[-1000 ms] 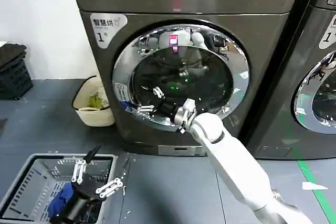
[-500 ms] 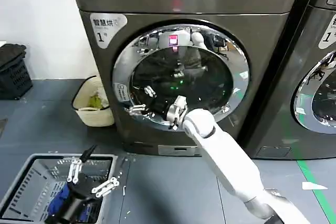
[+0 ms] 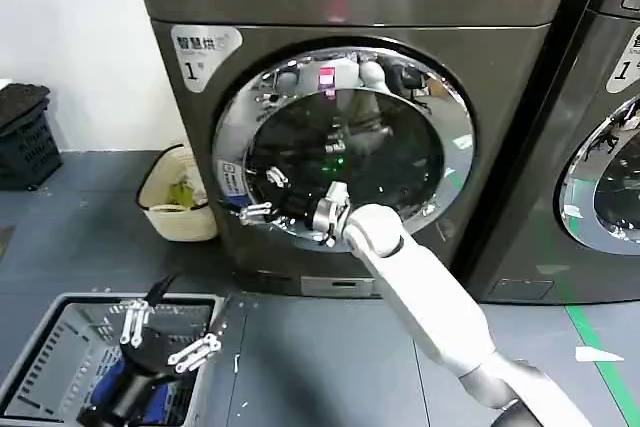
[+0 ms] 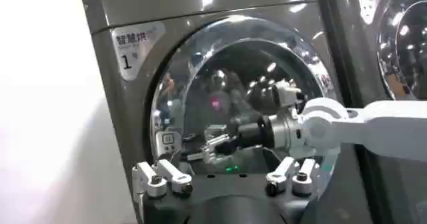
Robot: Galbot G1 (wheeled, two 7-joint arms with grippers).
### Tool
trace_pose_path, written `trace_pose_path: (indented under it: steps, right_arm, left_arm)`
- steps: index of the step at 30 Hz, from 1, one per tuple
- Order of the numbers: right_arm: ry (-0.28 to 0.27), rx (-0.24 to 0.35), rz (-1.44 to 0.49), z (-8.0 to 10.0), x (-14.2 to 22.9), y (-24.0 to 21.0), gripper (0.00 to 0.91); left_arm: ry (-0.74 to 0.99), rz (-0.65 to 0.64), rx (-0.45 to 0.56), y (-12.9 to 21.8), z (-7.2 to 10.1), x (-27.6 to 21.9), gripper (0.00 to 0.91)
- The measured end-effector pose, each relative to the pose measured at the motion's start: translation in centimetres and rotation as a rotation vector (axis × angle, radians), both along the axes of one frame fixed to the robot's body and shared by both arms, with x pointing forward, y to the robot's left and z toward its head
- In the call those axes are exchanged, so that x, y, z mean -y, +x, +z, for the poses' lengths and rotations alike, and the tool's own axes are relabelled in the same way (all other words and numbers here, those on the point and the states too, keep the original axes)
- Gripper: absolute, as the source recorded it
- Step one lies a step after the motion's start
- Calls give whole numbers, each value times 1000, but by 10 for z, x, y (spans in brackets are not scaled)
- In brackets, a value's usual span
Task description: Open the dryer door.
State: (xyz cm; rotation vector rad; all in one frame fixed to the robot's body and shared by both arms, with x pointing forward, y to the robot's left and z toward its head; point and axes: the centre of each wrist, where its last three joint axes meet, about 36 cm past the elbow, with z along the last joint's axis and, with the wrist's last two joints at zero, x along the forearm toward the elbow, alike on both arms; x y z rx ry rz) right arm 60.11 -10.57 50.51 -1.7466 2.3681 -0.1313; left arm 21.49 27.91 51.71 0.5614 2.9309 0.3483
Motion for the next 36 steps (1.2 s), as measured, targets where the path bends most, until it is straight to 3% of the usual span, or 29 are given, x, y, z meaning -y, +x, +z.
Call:
trace_pose_path:
  steps: [17,26,36]
  right_arm:
    - [-6,24,149,-1,26,-26,907]
    - [-37,81,248,0,50,-42,907]
    - [-20,138,387,4,76,-53,907]
  left_arm:
    - [-38,35,14,15,-3,-35,907]
    - [-6,65,18,30,-7,-67,907]
    - [43,66,40,51,-3,-91,907]
